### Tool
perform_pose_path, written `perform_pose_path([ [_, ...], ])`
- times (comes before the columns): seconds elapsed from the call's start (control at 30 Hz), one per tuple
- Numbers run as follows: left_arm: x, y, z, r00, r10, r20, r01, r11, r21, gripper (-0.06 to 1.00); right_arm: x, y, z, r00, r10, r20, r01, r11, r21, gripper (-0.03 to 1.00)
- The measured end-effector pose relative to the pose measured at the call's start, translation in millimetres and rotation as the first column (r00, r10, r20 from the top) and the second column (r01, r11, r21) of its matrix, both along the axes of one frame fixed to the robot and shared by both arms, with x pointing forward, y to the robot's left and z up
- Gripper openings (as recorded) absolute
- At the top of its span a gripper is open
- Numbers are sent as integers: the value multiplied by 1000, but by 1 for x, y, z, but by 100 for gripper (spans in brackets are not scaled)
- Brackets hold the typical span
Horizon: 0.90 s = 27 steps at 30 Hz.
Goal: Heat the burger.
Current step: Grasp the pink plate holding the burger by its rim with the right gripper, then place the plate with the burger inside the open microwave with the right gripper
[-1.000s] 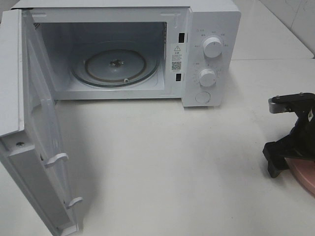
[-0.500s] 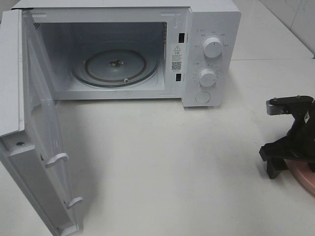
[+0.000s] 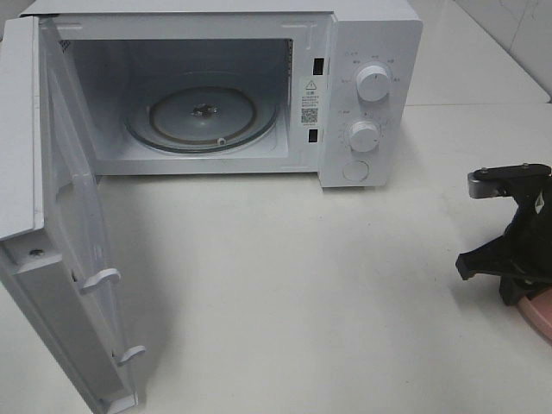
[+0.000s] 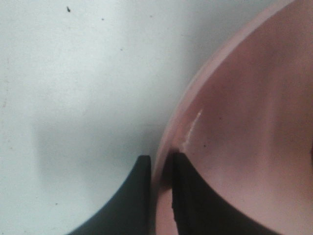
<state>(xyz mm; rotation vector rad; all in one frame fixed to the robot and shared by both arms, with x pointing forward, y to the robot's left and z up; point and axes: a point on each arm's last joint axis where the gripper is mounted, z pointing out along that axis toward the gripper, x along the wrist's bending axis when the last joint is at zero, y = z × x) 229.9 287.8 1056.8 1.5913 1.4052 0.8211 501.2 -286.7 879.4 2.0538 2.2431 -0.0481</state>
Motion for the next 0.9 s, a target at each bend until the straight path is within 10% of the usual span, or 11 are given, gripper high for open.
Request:
perform_pose_path([
  [0.9, 0, 0, 0, 1000, 0, 0, 0, 1000, 0, 96, -19, 42, 10, 996, 85, -15, -86, 946, -311, 3],
])
